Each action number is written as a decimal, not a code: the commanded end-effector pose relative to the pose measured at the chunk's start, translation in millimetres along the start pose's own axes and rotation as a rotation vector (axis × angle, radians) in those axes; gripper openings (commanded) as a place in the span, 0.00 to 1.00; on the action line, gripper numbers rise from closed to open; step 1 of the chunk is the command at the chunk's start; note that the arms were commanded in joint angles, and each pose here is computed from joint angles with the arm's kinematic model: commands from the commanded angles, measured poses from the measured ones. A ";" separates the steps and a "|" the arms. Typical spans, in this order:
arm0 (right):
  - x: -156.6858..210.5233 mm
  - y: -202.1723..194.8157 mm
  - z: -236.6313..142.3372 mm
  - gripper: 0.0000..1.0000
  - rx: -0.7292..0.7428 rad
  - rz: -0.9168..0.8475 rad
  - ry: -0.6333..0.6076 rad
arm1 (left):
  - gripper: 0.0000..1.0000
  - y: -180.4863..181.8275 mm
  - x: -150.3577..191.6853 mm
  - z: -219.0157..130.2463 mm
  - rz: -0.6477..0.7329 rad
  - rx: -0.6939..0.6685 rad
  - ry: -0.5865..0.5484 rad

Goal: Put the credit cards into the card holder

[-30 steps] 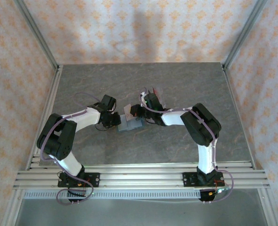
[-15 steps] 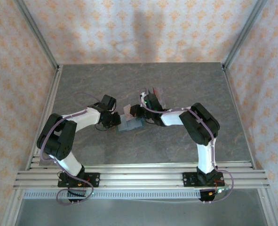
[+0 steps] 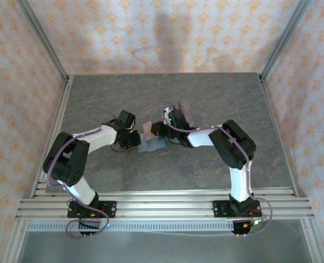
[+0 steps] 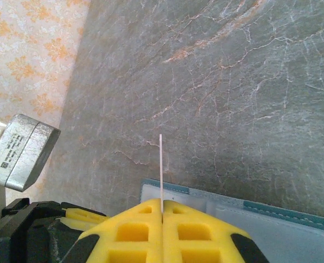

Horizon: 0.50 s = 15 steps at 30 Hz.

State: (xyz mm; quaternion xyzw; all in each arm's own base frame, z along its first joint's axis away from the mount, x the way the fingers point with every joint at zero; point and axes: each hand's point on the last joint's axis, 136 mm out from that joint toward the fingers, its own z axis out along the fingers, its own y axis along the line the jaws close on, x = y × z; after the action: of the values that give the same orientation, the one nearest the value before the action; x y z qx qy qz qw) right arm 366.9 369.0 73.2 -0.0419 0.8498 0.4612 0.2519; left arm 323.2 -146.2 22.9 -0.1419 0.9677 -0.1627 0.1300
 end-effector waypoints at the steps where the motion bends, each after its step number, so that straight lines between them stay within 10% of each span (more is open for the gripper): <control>1: -1.6 -2.3 -0.2 0.00 0.003 -0.018 -0.013 | 0.17 21.0 21.3 9.8 0.015 -0.079 0.066; 15: 1.2 -16.9 5.6 0.00 0.046 -0.007 0.005 | 0.16 20.8 21.1 9.9 0.014 -0.079 0.067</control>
State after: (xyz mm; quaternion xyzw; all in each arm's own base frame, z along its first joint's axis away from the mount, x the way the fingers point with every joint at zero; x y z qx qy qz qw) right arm 367.4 365.2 64.3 -0.0384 0.8572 0.4496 0.2480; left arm 323.2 -146.2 22.9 -0.1419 0.9677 -0.1627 0.1300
